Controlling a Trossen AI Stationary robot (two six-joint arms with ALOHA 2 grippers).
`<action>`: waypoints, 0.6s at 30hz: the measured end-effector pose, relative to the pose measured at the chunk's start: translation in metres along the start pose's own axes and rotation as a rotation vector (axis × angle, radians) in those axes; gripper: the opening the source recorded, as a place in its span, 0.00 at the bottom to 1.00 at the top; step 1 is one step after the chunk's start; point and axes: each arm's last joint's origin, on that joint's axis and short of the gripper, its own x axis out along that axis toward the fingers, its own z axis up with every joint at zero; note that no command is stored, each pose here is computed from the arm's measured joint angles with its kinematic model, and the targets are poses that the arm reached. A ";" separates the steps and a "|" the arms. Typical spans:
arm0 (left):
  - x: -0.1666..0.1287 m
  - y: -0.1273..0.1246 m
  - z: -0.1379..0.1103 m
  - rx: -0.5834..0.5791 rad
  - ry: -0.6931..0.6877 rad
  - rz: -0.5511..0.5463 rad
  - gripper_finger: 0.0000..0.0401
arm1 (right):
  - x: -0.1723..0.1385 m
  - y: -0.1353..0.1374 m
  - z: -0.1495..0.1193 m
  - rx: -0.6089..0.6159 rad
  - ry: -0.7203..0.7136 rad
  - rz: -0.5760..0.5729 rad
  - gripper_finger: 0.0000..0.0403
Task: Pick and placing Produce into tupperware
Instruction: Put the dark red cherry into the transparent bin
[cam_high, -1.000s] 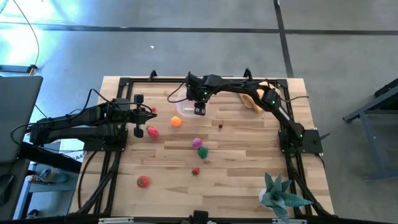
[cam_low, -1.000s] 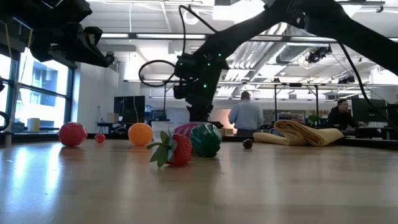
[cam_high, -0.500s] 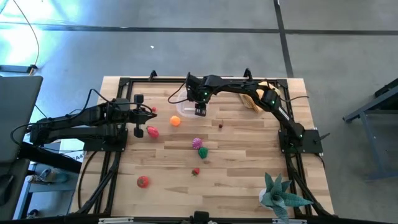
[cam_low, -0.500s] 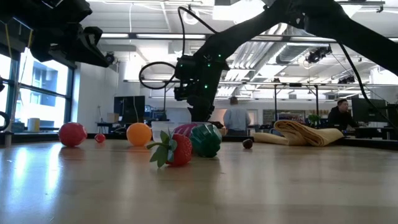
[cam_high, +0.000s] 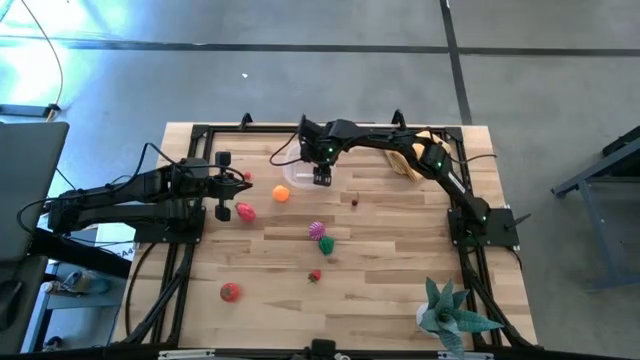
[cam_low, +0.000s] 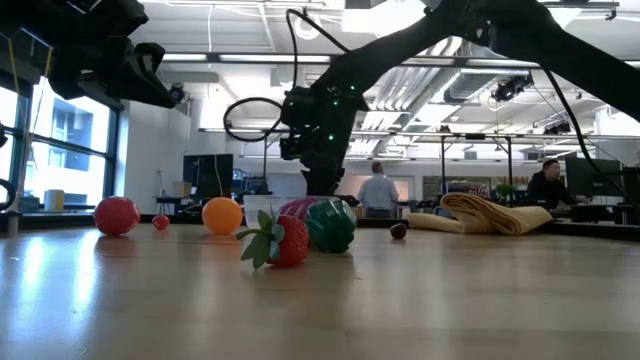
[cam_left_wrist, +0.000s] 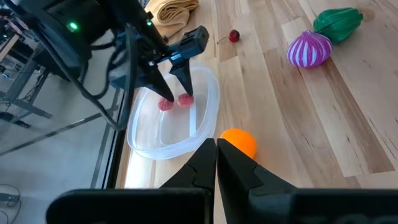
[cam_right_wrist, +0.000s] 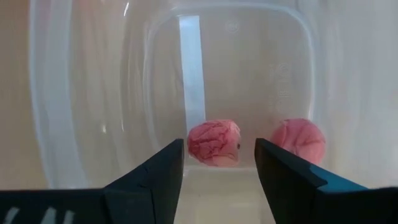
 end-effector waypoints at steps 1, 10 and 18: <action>0.000 0.000 0.000 0.000 0.000 0.000 0.01 | -0.003 0.000 0.002 -0.001 -0.005 -0.005 0.47; 0.000 0.000 0.000 0.000 0.000 0.000 0.01 | -0.042 0.007 0.011 0.016 0.015 -0.045 0.47; 0.000 0.000 0.000 0.000 0.000 0.000 0.01 | -0.096 0.028 -0.003 0.068 -0.001 -0.107 0.43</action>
